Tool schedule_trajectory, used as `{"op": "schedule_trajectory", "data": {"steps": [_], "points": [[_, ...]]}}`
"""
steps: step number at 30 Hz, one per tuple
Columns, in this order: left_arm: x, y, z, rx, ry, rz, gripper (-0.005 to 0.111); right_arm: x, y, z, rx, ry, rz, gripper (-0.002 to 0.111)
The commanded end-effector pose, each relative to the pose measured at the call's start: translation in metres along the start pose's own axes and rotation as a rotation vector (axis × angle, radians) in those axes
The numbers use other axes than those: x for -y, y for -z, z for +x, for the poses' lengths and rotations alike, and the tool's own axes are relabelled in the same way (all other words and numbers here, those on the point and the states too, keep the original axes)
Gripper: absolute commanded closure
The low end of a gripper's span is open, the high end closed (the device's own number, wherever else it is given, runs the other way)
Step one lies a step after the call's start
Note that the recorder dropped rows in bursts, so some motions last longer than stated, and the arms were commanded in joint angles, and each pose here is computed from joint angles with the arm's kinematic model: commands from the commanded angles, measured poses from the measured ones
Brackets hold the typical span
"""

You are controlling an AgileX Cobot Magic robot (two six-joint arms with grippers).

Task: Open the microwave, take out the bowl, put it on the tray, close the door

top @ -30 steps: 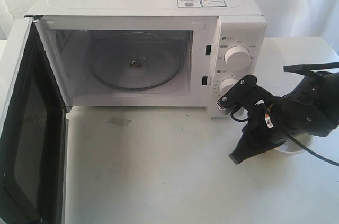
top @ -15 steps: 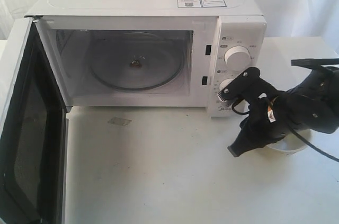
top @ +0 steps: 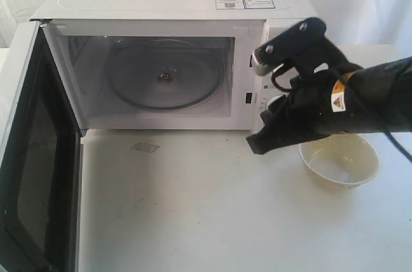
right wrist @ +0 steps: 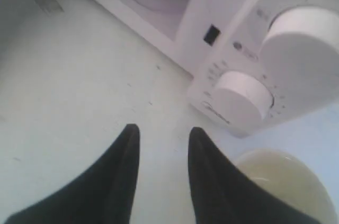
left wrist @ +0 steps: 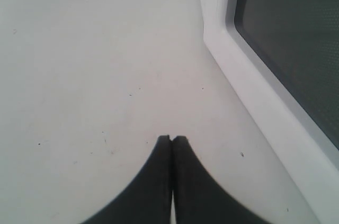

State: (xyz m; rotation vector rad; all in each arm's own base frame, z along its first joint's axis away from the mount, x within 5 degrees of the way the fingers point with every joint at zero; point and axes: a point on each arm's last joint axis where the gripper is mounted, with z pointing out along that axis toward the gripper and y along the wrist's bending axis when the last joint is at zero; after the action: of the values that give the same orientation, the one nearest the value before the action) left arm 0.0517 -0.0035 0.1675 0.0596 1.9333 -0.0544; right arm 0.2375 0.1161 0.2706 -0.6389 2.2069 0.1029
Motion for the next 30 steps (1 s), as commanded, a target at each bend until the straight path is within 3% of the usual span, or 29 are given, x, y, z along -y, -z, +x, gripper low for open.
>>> {"op": "schedule_trajectory", "data": {"steps": [1,11,20,29,30], "points": [[0.0,0.0,0.001,0.001,0.007,0.002,0.107,-0.016,0.04,-0.014,0.108,-0.116,-0.099,0.079],[0.0,0.0,0.001,0.001,0.007,0.002,0.107,-0.058,0.082,-0.001,0.252,-0.032,-0.325,0.108],[0.0,0.0,0.001,0.001,0.001,0.002,0.107,-0.081,0.064,0.039,0.305,-0.035,-0.393,0.108],[0.0,0.0,0.001,0.007,0.001,0.002,0.107,-0.083,0.049,0.078,0.251,-0.014,-0.384,0.108],[0.001,0.0,-0.001,0.024,0.052,0.01,0.107,-0.083,0.048,0.081,0.248,-0.014,-0.382,0.108]]}}
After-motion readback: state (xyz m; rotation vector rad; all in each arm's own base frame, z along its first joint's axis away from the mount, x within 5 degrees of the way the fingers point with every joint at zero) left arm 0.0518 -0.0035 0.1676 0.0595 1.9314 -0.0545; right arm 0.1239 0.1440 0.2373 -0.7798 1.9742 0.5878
